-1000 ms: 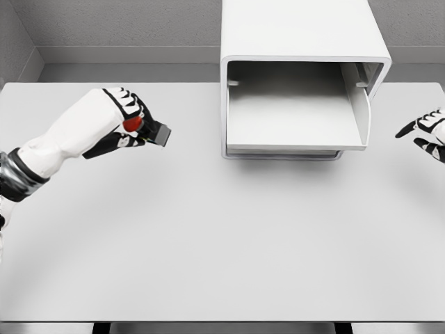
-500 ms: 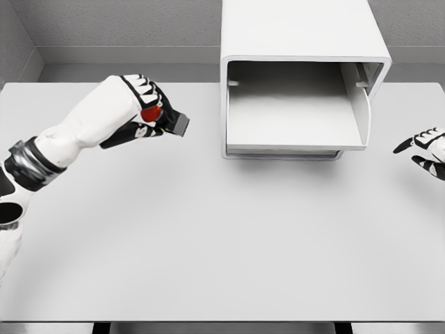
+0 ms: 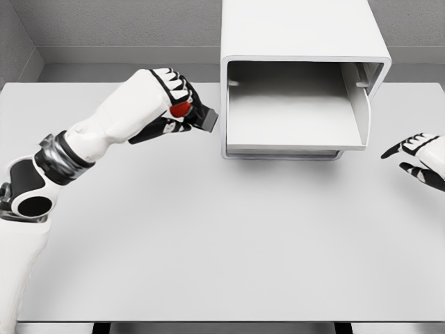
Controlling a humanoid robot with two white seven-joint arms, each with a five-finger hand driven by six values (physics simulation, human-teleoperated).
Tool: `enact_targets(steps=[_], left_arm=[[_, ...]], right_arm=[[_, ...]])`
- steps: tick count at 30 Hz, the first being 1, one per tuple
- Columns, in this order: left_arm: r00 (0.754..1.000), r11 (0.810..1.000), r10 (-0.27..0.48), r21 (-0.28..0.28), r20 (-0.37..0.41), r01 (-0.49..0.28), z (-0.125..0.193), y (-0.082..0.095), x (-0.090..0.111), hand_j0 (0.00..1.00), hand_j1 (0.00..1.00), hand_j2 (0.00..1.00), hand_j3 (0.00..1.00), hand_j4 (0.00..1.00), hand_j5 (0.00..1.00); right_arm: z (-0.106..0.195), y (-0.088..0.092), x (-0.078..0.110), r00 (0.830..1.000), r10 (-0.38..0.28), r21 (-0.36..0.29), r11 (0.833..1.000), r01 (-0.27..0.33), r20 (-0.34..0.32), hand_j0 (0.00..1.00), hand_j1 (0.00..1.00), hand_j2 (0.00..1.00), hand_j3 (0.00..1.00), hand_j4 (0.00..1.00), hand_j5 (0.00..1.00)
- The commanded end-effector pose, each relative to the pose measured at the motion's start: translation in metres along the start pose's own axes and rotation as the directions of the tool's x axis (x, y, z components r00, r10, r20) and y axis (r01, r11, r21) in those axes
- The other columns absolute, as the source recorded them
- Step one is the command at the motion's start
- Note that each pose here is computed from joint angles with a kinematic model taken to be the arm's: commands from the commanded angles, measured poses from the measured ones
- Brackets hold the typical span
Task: Slide open multi-storey tabletop storage cabinets and put open load switch and slide close multi-storey tabletop storage cabinets
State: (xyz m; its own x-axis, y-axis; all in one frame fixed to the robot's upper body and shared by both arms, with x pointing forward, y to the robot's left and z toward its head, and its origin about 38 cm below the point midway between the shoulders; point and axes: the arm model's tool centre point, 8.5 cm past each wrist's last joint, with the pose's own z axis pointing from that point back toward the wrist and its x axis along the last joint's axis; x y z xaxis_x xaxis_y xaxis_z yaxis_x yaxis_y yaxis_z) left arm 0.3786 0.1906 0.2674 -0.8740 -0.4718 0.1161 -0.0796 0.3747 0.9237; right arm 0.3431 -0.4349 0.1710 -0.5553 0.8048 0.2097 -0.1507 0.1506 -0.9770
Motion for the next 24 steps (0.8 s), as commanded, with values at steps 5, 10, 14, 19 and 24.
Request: enact_targets(steps=[5, 10, 14, 19, 24], left_arm=[[1.0, 1.0, 0.002, 0.023, 0.004, -0.003, -0.011, -0.005, 0.006, 0.37, 0.37, 0.37, 0.37, 0.37, 0.37], [1.0, 0.999, 0.006, 0.044, 0.011, -0.006, -0.02, -0.006, 0.01, 0.37, 0.37, 0.37, 0.37, 0.37, 0.37], [0.999, 0.999, 0.014, 0.044, 0.028, -0.016, -0.028, -0.01, 0.016, 0.37, 0.37, 0.37, 0.37, 0.37, 0.37], [0.999, 0.998, 0.011, 0.054, 0.036, -0.013, -0.039, -0.016, 0.023, 0.37, 0.37, 0.37, 0.37, 0.37, 0.37], [0.999, 0.998, 0.009, 0.059, 0.048, -0.012, -0.049, -0.018, 0.029, 0.37, 0.37, 0.37, 0.37, 0.37, 0.37]], right_arm=[[-0.004, 0.001, 0.012, 0.999, -0.011, -0.007, 1.0, 0.011, 0.036, 0.58, 0.58, 0.58, 0.58, 0.58, 0.58], [-0.002, 0.007, 0.019, 0.998, -0.017, 0.008, 1.0, 0.016, 0.052, 0.58, 0.58, 0.58, 0.58, 0.58, 0.58], [-0.003, 0.012, 0.027, 0.997, -0.016, -0.006, 1.0, 0.017, 0.072, 0.58, 0.58, 0.58, 0.58, 0.58, 0.58], [-0.004, 0.013, 0.029, 0.997, -0.019, -0.005, 1.0, 0.02, 0.079, 0.59, 0.59, 0.59, 0.59, 0.59, 0.59], [-0.007, 0.018, 0.041, 0.993, -0.027, -0.01, 1.0, 0.028, 0.111, 0.59, 0.59, 0.59, 0.59, 0.59, 0.59]])
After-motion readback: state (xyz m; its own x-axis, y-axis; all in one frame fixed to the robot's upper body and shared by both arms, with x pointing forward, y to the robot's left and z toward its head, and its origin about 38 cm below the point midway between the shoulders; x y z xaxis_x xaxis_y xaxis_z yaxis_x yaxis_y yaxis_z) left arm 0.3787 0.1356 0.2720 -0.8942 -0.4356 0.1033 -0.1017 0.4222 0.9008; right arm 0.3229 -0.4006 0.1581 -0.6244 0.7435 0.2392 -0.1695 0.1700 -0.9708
